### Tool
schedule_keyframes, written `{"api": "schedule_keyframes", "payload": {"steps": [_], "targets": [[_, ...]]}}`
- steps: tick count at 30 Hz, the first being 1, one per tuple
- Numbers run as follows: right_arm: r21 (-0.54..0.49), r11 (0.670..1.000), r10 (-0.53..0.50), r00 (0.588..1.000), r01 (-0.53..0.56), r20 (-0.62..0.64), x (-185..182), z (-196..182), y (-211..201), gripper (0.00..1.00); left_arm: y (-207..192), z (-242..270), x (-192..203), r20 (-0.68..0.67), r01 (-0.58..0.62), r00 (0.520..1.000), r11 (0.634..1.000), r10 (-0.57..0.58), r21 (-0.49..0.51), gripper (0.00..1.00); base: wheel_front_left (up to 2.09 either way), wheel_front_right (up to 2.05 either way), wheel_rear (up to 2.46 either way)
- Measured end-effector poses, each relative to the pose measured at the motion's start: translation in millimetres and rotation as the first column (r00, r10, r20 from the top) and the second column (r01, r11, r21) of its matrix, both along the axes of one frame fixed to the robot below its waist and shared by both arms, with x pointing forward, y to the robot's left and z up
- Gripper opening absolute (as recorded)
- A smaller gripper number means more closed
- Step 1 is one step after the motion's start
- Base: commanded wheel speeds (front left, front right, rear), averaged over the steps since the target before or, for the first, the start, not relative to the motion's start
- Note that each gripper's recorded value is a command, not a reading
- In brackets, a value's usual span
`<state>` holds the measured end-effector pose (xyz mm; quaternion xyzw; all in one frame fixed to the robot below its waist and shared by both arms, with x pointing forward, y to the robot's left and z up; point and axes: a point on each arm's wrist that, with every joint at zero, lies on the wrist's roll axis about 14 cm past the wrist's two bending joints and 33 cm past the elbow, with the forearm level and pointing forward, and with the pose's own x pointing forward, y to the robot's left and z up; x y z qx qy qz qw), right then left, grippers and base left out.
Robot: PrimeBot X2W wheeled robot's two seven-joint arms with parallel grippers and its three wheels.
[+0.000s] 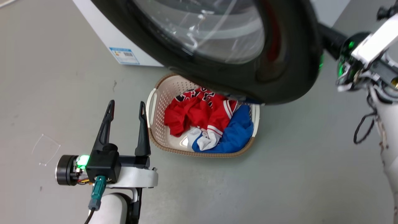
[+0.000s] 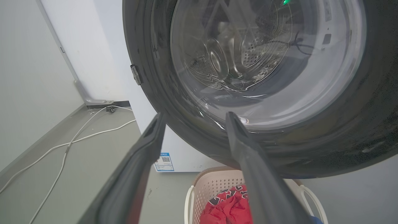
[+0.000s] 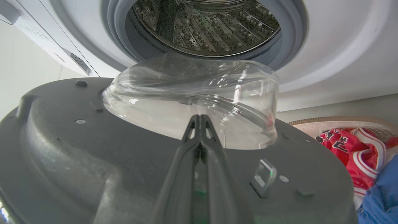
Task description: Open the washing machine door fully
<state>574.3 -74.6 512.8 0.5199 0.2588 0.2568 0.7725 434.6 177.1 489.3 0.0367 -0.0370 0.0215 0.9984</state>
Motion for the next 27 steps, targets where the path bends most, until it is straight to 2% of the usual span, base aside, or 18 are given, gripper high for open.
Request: {"api": "schedule_keyframes", "payload": {"steps": [6, 15, 27], "targets": [[0.048, 0.998, 0.032, 0.999, -0.031, -0.006, -32, 5, 9, 0.0, -4, 6, -9, 0.01, 0.01, 1.0, 1.0, -0.01, -0.004, 1.0, 0.0, 0.0, 0.0], [0.047, 0.991, 0.124, 0.992, -0.123, -0.022, -80, -1, 28, 0.0, -10, 17, -17, 0.037, 0.029, 0.999, 1.0, -0.029, -0.004, 1.0, 0.0, 0.0, 0.0], [0.125, 0.954, 0.277, 0.961, -0.274, -0.006, -140, 4, 75, 0.0, -5, 25, -29, 0.049, 0.017, 0.999, 1.0, -0.018, 0.008, 1.0, 0.0, 0.0, 0.0]]}}
